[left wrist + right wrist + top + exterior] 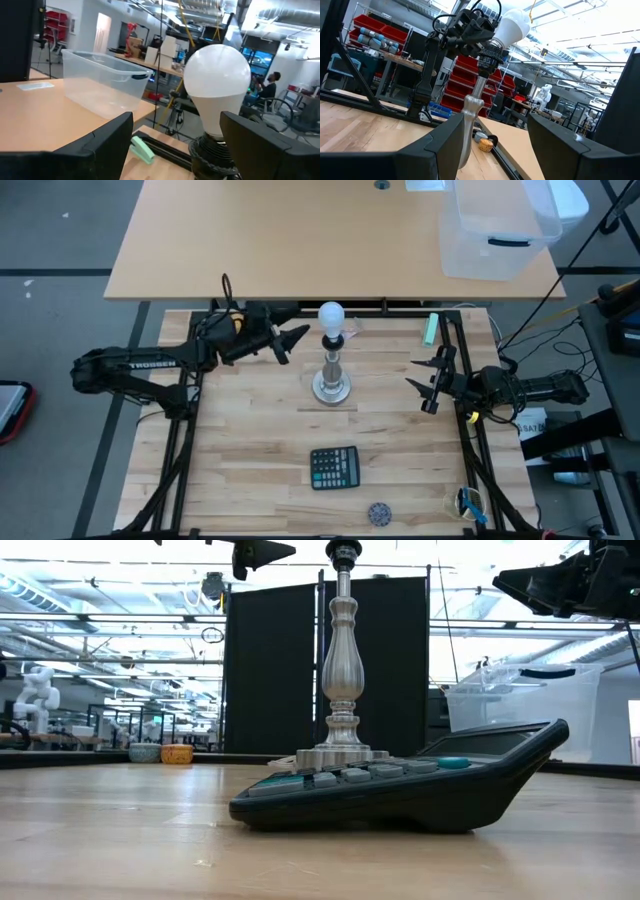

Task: Screw lightbulb
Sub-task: Insert the light bulb into the lamp

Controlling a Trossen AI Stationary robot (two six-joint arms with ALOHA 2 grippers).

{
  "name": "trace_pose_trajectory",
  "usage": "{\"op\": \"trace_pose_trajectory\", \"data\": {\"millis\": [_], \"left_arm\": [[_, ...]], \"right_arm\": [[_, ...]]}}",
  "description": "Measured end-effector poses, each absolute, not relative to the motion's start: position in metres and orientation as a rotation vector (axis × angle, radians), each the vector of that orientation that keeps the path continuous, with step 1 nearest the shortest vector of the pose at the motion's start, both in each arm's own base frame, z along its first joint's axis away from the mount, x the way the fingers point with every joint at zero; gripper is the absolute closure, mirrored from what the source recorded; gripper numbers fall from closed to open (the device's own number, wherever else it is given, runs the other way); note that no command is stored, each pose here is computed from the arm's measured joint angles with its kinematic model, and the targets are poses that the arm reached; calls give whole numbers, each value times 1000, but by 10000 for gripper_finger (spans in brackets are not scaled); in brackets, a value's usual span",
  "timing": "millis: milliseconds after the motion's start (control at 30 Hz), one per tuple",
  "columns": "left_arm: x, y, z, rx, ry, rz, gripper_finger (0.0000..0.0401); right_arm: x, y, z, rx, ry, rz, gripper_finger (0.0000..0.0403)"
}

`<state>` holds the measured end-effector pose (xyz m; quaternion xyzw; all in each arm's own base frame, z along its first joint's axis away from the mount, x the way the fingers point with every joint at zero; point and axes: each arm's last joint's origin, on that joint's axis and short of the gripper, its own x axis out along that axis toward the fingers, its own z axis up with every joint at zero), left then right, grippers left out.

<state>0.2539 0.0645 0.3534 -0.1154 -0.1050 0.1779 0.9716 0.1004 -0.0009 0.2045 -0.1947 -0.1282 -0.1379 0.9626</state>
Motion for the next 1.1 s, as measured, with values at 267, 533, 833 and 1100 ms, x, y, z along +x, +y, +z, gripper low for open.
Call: {"op": "trace_pose_trajectory", "data": {"millis": [267, 533, 833, 1100], "left_arm": [[252, 64, 359, -179, -254, 320, 99], [250, 61, 366, -135, -299, 197, 99], [249, 59, 370, -116, -330, 107, 99], [249, 62, 369, -224, -328, 117, 99]], "right_arm": [[100, -1, 204, -394, -260, -279, 190], [100, -1, 204, -394, -260, -279, 190], [100, -1, 204, -395, -259, -279, 190], [100, -1, 204, -395, -257, -279, 190]]}}
